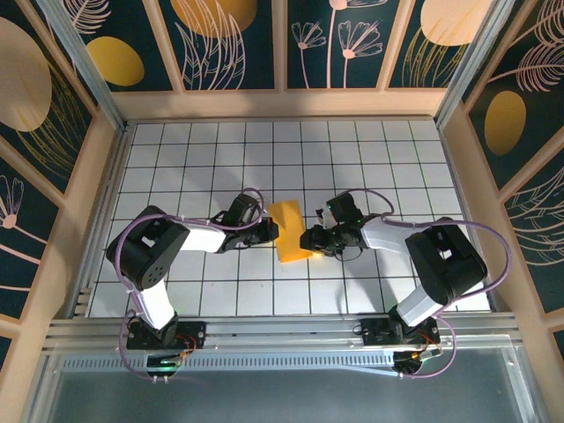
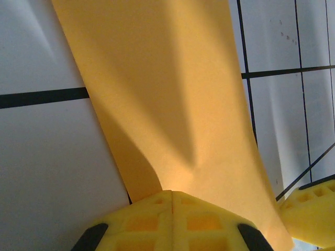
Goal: Fold a paper plane with a square sheet of paper (fold left side to right side)
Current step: Fold the triangle a second time at the center of the table.
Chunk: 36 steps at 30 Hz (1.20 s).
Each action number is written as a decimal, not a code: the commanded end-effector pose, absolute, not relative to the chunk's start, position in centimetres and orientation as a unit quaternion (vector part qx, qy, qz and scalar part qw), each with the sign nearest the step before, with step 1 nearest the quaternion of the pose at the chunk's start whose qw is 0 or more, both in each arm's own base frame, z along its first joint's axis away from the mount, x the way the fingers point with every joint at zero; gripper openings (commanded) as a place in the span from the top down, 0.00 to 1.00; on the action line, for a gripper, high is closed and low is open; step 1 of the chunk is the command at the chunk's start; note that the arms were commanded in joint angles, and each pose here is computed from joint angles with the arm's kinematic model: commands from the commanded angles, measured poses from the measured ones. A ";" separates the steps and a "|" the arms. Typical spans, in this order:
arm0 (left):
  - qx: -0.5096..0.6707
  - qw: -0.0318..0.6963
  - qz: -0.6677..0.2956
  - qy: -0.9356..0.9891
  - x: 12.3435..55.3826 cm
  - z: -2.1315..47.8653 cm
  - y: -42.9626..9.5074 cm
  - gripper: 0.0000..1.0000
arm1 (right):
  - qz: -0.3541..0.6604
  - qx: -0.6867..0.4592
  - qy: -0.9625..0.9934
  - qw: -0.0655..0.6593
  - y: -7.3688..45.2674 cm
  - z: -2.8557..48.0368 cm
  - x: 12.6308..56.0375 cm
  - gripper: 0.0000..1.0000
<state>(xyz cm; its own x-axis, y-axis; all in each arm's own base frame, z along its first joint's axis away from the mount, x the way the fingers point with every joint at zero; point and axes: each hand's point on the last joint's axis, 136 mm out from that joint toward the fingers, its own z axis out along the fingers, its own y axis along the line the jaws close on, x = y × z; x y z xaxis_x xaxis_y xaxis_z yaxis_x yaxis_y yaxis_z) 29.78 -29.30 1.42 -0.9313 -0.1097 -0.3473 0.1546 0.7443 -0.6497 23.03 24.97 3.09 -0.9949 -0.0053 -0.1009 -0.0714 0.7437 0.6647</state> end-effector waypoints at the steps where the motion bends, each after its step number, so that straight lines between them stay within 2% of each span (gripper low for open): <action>1: 0.013 0.160 -0.316 0.935 28.6 -1.1 -28.1 1.00 | 0.376 -0.025 0.925 0.045 26.0 3.6 23.4 0.55; 19: 0.016 0.163 -0.324 0.932 28.5 -0.6 -28.4 1.00 | 0.403 -0.028 0.912 0.069 27.3 4.8 25.3 0.58; 36: 0.017 0.167 -0.330 0.929 28.6 -0.1 -28.6 1.00 | 0.412 -0.029 0.907 0.080 27.3 4.4 30.2 0.64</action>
<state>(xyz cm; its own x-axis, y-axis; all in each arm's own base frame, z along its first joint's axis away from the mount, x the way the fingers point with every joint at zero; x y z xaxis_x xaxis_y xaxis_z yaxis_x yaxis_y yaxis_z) 29.78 -29.32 1.49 -0.9304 -0.1101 -0.3496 0.1559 0.7445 -0.6492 29.26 26.93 4.00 -0.9890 0.0347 -0.1439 -0.0830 0.6746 0.7335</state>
